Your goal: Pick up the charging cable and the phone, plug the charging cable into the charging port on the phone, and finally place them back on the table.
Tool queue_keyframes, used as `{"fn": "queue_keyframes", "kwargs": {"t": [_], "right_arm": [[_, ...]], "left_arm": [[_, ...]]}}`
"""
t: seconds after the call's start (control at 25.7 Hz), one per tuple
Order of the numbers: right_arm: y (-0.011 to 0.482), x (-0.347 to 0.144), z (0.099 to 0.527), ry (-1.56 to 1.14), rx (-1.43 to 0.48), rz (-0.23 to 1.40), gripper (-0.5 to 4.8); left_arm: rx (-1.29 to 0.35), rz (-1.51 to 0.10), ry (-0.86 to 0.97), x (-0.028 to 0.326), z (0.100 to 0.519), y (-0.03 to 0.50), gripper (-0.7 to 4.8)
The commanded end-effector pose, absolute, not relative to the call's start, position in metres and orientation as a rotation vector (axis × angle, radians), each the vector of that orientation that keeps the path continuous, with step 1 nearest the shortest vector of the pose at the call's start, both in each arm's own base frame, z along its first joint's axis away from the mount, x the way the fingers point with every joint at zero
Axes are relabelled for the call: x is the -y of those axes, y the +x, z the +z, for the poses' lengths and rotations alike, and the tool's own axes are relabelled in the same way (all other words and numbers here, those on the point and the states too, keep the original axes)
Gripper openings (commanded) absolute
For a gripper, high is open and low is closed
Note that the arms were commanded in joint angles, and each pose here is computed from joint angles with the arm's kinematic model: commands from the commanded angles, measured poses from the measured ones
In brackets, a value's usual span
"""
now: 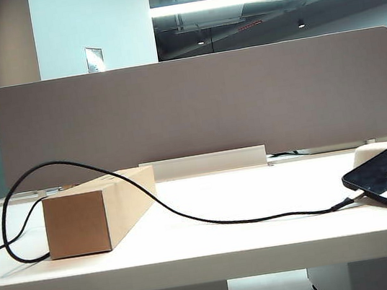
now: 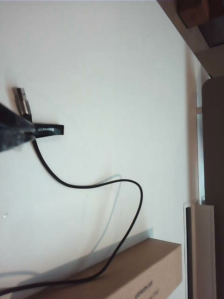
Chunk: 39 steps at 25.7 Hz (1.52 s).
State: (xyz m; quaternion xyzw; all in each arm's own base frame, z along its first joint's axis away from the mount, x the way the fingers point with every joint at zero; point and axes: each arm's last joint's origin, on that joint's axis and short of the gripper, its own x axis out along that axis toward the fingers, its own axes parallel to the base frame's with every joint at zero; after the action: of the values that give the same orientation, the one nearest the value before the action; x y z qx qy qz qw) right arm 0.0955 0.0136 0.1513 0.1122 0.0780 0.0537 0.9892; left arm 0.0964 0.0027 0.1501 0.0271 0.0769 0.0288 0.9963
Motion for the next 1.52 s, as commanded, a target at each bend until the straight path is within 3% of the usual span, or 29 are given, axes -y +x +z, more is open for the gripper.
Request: {"fn": "queue_keyframes", "kwargs": {"t": [0.04, 0.19, 0.39, 0.93, 1.17, 1.4, 1.52], "right_arm": [[0.096, -0.013, 0.151, 0.222, -0.143, 0.100, -0.01], [0.096, -0.013, 0.151, 0.220, -0.138, 0.097, -0.01], [0.097, -0.010, 0.155, 0.163, -0.082, -0.022, -0.01], [0.096, -0.010, 0.153, 0.158, -0.105, -0.018, -0.01], [0.097, 0.009, 0.155, 0.113, -0.085, -0.122, -0.01], [0.097, 0.006, 0.159, 0.028, -0.045, 0.009, -0.01], [0.097, 0.006, 0.159, 0.024, -0.051, -0.013, -0.01]], "left_arm": [[-0.146, 0.056, 0.051, -0.003, 0.152, 0.096, -0.05], [-0.146, 0.056, 0.051, -0.003, 0.152, 0.096, -0.05], [-0.146, 0.056, 0.051, -0.003, 0.152, 0.096, -0.05], [-0.146, 0.056, 0.051, -0.003, 0.152, 0.096, -0.05], [-0.146, 0.056, 0.051, -0.003, 0.152, 0.096, -0.05], [-0.147, 0.056, 0.051, -0.003, 0.152, 0.096, -0.05], [-0.146, 0.056, 0.051, -0.003, 0.152, 0.096, -0.05]]}}
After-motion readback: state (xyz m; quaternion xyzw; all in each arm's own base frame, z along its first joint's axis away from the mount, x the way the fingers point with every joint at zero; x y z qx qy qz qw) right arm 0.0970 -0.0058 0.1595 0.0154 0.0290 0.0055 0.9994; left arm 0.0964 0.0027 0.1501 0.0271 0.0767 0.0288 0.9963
